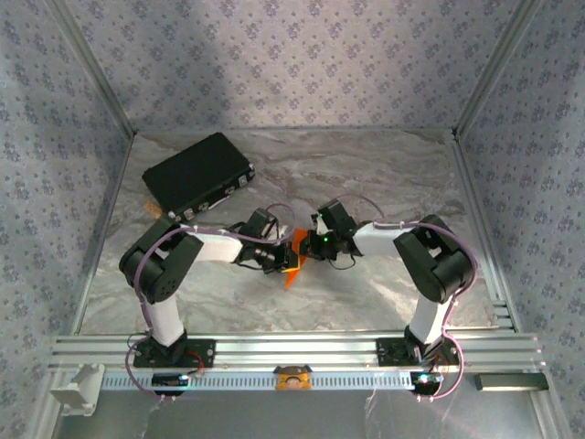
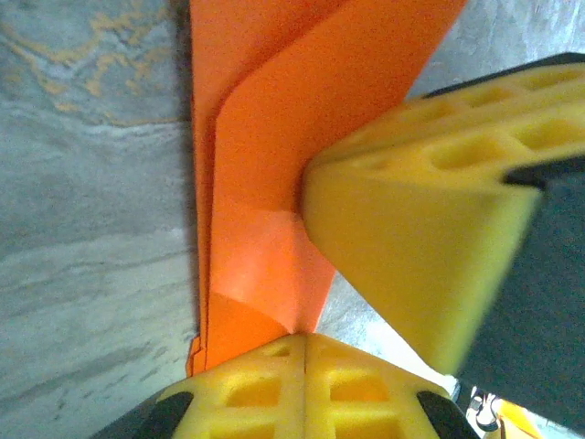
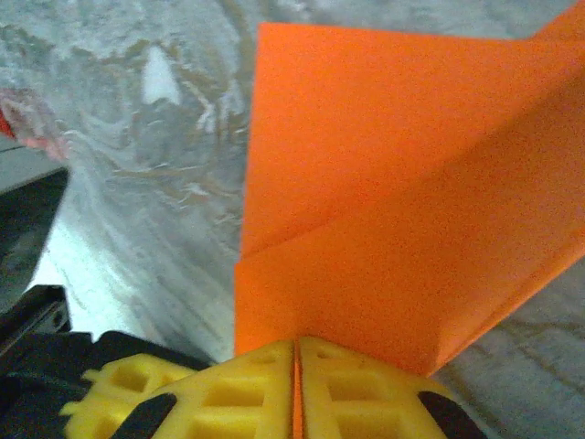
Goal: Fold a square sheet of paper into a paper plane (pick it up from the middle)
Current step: Fold the wing for the fifth time at the center of the table.
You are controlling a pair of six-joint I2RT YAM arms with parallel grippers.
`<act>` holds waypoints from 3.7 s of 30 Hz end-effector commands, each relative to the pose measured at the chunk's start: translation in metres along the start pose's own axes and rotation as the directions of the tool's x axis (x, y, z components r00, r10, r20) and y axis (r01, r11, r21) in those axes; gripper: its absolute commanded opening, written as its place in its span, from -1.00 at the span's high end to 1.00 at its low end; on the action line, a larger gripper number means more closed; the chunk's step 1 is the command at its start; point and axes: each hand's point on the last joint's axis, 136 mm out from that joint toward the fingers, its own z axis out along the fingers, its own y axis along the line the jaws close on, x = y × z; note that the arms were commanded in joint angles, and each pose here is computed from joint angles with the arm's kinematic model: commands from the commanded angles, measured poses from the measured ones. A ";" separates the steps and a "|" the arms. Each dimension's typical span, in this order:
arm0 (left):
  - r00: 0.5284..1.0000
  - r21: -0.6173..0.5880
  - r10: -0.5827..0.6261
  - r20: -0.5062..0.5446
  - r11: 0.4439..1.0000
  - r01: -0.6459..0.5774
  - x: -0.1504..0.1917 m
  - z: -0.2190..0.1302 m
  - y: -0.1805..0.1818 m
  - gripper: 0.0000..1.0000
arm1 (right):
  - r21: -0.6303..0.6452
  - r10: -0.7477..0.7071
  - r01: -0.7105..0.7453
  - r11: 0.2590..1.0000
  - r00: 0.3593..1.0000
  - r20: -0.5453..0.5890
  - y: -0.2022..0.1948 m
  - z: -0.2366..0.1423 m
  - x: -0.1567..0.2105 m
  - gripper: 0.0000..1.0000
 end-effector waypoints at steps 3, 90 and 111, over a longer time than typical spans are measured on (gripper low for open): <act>0.994 -0.115 -0.097 -0.058 0.989 0.090 0.023 0.005 0.040 1.00 | 0.036 0.015 -0.016 0.999 0.999 0.029 -0.018 0.001 -0.017 0.76; 0.995 -0.102 -0.079 -0.055 0.992 0.073 0.024 0.001 0.036 1.00 | -0.034 -0.018 0.023 0.999 0.993 0.118 0.012 -0.047 -0.055 0.80; 0.996 -0.084 -0.079 -0.047 0.994 0.075 0.021 0.002 0.031 1.00 | -0.083 0.026 -0.025 0.996 1.000 0.008 0.011 -0.012 -0.009 0.79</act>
